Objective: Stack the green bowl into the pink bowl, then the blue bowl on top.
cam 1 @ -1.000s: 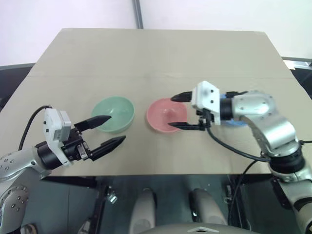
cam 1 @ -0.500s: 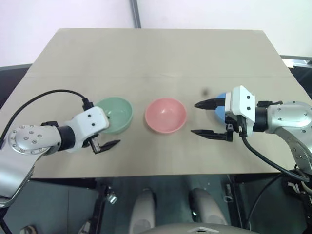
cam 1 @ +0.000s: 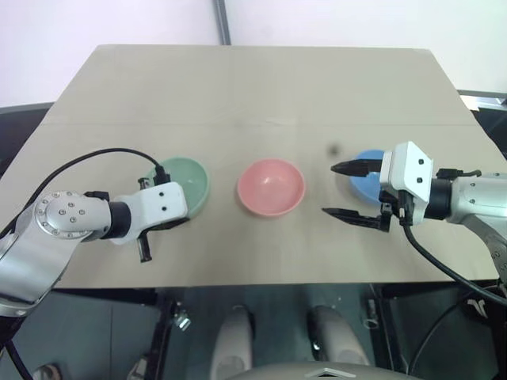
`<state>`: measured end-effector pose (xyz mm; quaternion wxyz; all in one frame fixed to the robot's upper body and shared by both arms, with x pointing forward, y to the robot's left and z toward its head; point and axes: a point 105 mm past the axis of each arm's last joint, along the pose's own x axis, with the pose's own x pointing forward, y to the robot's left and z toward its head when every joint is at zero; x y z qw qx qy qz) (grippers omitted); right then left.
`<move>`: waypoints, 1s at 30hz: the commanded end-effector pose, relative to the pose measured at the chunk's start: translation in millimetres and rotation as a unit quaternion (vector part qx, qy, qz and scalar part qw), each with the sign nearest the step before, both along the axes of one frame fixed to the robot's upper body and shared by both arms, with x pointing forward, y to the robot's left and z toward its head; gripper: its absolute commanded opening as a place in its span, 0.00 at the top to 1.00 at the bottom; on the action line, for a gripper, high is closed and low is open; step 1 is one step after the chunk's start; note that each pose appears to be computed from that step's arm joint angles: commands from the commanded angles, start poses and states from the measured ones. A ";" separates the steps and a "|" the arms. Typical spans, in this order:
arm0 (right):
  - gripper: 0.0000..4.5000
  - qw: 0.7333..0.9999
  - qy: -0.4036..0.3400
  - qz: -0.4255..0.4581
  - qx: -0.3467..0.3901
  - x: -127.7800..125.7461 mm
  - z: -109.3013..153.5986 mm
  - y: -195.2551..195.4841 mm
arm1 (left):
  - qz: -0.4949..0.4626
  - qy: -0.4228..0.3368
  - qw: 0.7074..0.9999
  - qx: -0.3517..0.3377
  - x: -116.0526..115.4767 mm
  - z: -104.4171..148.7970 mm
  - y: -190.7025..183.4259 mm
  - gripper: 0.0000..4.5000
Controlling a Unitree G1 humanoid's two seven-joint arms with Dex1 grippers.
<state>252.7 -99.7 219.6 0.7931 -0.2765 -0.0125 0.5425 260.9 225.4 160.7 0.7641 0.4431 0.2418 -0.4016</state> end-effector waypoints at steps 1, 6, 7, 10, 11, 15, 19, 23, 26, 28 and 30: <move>0.14 0.999 -0.036 -0.005 0.004 -2.6 12.9 -4.5 | -0.036 -0.050 0.998 -0.012 2.8 41.5 -7.4 1.00; 0.14 0.999 -0.040 -0.024 0.005 -1.4 13.3 -11.7 | -0.115 -0.060 0.990 -0.055 -5.4 85.6 -38.7 1.00; 0.14 0.999 -0.041 -0.027 0.005 -1.4 13.4 -12.4 | -0.127 -0.055 0.989 -0.057 -7.3 88.6 -42.8 1.00; 0.14 0.998 -0.041 -0.047 0.009 -3.0 13.0 -17.8 | -0.183 -0.059 0.980 -0.043 -4.2 90.8 -62.5 1.00; 0.14 0.998 -0.040 -0.052 0.009 -3.5 12.5 -19.1 | -0.197 -0.061 0.978 -0.039 -1.1 89.5 -67.9 1.00; 0.14 0.997 -0.045 -0.069 0.007 -5.5 11.1 -23.4 | -0.252 -0.058 0.966 -0.021 15.7 75.9 -87.1 1.00; 0.14 0.995 -0.046 -0.086 0.009 -9.1 9.1 -26.1 | -0.288 -0.066 0.955 -0.002 37.7 63.9 -102.8 0.85; 0.14 0.994 -0.045 -0.099 0.008 -10.2 6.2 -29.2 | -0.306 -0.080 0.949 -0.010 46.8 66.9 -111.0 0.51; 0.14 0.993 -0.042 -0.114 0.005 -5.9 2.2 -33.3 | -0.282 -0.079 0.954 -0.057 47.0 81.7 -109.7 0.32; 0.14 0.991 -0.037 -0.132 0.000 1.8 -3.0 -37.9 | -0.253 -0.064 0.961 -0.090 42.3 92.0 -99.7 0.32; 0.14 0.988 -0.028 -0.154 -0.013 12.6 -11.4 -44.3 | -0.218 -0.055 0.968 -0.113 37.7 98.3 -86.2 0.32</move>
